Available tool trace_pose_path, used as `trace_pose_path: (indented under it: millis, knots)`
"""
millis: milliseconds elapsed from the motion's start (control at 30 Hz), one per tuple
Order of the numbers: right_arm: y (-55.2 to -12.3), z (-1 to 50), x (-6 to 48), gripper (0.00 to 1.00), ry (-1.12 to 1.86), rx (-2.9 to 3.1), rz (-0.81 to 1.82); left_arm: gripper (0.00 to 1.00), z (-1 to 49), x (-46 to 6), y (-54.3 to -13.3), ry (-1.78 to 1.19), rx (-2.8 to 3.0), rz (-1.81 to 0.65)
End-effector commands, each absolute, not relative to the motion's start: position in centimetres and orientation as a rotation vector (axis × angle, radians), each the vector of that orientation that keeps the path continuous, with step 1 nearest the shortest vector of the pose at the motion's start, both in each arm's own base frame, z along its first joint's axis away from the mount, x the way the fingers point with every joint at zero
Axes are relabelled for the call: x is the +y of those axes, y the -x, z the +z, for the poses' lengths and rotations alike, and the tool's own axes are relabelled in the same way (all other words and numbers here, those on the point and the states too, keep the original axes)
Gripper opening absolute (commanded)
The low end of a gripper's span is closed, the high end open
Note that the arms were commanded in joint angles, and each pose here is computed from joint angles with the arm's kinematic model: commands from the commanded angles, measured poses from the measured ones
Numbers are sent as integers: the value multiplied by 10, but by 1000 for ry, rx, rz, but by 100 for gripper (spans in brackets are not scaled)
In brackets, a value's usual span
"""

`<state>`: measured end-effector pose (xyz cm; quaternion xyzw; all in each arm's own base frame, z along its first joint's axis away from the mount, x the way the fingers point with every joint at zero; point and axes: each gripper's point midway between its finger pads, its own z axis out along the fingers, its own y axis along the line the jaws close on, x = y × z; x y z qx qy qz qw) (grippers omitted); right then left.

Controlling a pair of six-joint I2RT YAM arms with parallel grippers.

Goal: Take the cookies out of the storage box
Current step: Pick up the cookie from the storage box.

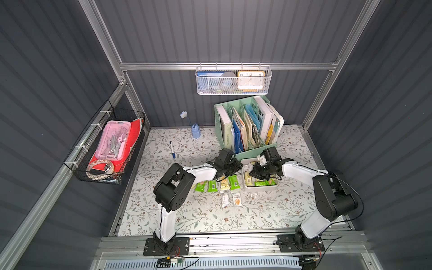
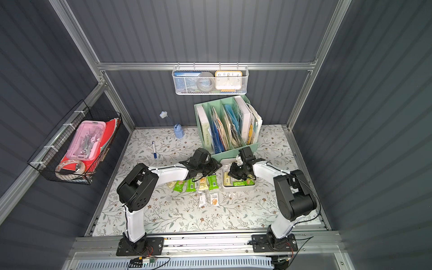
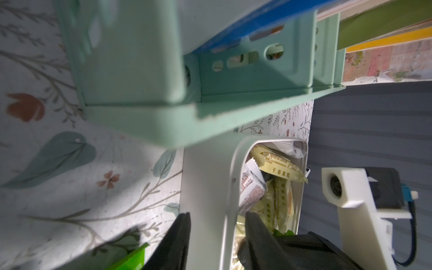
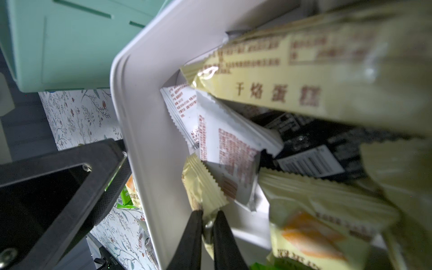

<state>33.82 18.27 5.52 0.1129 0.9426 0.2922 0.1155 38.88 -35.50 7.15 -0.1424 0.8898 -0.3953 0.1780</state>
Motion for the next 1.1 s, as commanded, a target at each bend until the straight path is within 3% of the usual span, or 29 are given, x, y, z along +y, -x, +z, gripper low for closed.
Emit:
trace_pose_path:
  millis: [0, 300, 700, 1067]
  knots:
    - [-333, 55, 181, 8, -338, 2778, 861, 43, 70, -356, -389, 415, 2523, -1104]
    - [-337, 74, 176, 2, -328, 2728, 851, 48, 110, -333, -401, 448, 2353, -1036]
    - [-330, 149, 164, 0, -361, 2554, 860, 55, 163, -246, -391, 709, 2073, -809]
    - [-278, 160, 225, 0, -323, 2564, 1051, 56, 157, -151, -348, 1105, 1943, -496]
